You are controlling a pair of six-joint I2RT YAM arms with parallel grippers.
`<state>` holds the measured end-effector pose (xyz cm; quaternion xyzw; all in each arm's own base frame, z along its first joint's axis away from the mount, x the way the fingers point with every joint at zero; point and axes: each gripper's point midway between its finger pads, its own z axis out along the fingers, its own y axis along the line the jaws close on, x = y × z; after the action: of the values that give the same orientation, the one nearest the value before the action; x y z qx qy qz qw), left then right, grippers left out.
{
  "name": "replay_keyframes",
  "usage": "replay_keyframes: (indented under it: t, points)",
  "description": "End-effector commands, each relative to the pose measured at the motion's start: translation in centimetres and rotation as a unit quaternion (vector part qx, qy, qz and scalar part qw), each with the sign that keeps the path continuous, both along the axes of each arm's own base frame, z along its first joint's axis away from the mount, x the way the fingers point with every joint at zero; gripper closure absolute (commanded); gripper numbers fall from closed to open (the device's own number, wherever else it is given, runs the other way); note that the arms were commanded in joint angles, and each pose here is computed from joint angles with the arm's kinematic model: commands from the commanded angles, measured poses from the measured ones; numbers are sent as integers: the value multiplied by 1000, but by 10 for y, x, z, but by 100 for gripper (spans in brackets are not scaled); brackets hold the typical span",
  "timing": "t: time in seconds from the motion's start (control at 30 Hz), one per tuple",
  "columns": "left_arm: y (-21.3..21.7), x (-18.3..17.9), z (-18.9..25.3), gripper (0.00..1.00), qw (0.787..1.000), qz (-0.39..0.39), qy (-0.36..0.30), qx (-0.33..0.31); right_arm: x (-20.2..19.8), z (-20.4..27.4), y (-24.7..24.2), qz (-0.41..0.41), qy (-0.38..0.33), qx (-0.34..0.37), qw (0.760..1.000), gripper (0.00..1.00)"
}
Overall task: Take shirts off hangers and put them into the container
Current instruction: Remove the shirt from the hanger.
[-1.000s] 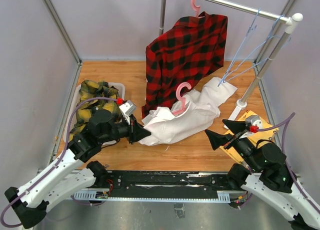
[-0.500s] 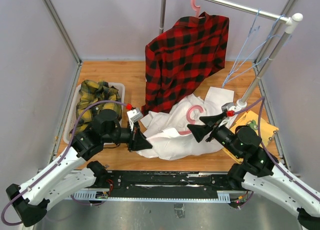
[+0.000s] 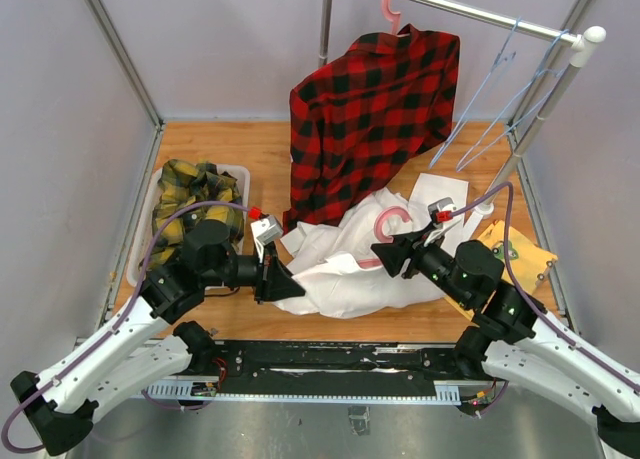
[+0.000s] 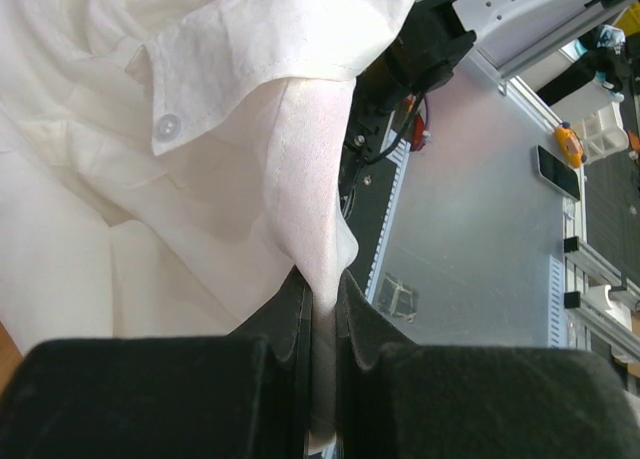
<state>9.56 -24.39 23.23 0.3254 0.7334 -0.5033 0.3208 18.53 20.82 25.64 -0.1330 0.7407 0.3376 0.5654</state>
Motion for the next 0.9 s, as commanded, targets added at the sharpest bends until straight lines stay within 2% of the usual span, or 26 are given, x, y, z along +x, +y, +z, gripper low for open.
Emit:
replay_keyframes:
  t: [0.0, 0.17, 0.33, 0.67, 0.83, 0.87]
  points:
    - [-4, 0, 25, 100, 998, -5, -40, -49, 5, 12, -3, -16, -7, 18, 1000, 51]
    - [-1, 4, 32, 100, 996, 10, -64, -61, 6, 10, -4, -20, -7, 15, 1000, 53]
    - [-3, -2, 31, 100, 997, -8, -53, -62, 7, 9, -3, -21, -6, 16, 1000, 64]
    - [-7, -10, 35, 100, 996, -33, -47, -74, 9, 8, 2, -17, -4, 18, 1000, 67]
    - [-8, -11, 33, 99, 996, -38, -39, -75, 11, 8, 1, -23, -6, 18, 1000, 88]
    - [-7, -9, 33, 97, 996, -32, -40, -74, 11, 8, 0, -25, -7, 19, 999, 93]
